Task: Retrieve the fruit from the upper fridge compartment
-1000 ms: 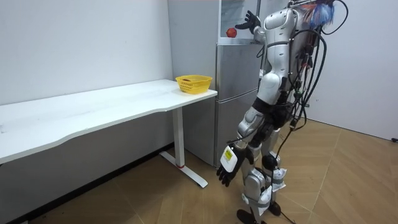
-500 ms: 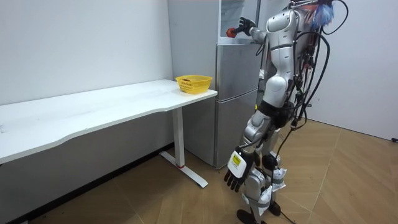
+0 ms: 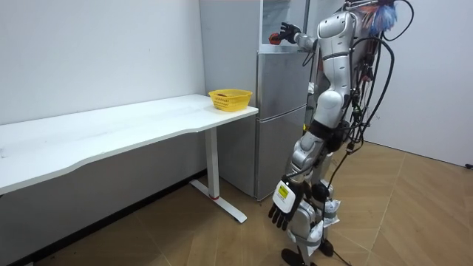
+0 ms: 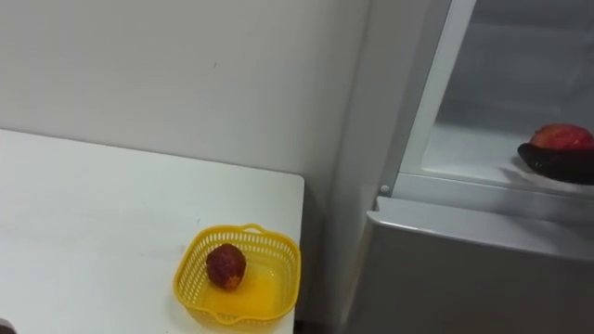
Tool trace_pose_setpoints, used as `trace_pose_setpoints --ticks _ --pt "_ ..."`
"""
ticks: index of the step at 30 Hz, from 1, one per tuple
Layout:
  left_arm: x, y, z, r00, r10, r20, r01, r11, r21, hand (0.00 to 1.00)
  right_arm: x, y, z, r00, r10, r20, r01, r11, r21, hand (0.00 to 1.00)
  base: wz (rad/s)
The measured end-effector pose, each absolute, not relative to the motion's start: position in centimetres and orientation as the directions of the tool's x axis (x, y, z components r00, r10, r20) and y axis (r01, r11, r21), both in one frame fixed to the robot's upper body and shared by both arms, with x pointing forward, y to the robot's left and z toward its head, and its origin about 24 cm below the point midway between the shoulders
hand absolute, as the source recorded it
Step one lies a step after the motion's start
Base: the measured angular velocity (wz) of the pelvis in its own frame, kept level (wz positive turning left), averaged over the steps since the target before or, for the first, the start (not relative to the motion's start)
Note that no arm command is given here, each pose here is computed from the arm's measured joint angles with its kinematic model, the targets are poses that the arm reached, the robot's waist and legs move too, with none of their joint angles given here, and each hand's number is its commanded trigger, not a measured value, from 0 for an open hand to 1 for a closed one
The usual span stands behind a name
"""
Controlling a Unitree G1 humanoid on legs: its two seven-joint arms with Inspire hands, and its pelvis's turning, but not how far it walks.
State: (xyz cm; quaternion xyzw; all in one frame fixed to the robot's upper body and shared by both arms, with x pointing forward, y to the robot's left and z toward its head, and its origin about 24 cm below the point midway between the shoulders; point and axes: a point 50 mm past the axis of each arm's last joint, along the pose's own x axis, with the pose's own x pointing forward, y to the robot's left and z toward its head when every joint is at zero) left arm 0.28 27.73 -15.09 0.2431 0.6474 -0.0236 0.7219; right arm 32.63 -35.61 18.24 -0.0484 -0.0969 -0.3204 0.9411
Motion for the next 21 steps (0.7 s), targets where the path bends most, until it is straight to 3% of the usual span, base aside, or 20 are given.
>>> trace_pose_setpoints --ticks 21 --pt "0.9 28.5 -14.7 0.184 0.306 -0.934 0.354 0.866 0.353 0.0 33.8 -36.1 17.8 0.823 -0.554 0.13 0.566 0.82 -0.086 0.0 0.01"
